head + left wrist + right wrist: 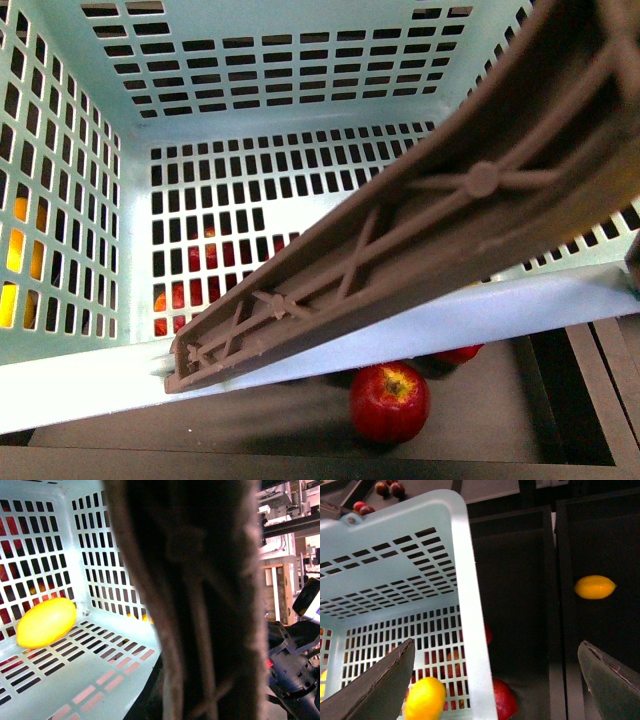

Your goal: Pick lemon and mango into basket

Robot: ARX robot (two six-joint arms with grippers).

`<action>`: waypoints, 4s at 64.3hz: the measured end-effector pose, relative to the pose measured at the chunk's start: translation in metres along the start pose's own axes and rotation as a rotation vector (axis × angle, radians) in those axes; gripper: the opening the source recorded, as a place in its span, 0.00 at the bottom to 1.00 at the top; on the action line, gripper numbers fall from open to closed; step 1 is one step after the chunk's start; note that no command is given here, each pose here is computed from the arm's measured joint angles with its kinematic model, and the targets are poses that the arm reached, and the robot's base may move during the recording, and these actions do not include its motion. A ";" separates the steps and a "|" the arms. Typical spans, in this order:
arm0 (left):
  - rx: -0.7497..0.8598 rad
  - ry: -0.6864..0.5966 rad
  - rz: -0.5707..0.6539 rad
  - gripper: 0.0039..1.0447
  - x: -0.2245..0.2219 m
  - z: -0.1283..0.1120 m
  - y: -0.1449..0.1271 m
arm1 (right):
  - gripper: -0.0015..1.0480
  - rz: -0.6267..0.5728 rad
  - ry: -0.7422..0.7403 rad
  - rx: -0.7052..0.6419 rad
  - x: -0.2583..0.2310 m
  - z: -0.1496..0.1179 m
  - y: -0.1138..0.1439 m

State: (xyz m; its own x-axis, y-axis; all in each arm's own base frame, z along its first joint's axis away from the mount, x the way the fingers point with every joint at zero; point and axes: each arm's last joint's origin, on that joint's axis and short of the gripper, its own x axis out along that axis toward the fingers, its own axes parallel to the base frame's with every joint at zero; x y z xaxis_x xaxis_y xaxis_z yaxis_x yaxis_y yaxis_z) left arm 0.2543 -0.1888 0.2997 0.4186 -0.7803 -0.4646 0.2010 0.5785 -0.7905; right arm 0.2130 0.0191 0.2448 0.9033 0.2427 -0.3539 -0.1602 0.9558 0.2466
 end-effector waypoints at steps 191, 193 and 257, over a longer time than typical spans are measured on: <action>0.003 -0.002 -0.006 0.04 -0.001 0.001 -0.002 | 0.92 -0.209 -0.389 -0.212 -0.051 -0.087 -0.022; 0.002 -0.003 -0.004 0.04 0.000 0.001 -0.001 | 0.92 -0.208 -0.385 -0.212 -0.050 -0.088 -0.022; 0.006 0.004 -0.011 0.04 0.000 0.000 -0.002 | 0.92 -0.421 0.049 0.097 -0.033 -0.066 -0.048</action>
State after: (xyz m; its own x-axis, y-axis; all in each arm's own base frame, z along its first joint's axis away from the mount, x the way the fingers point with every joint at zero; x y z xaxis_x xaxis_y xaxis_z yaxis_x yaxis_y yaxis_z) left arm 0.2539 -0.1898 0.3017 0.4128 -0.7877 -0.4573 0.2108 0.5710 -0.7934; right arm 0.1649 -0.0243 0.1851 0.8613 -0.1553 -0.4838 0.2585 0.9536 0.1541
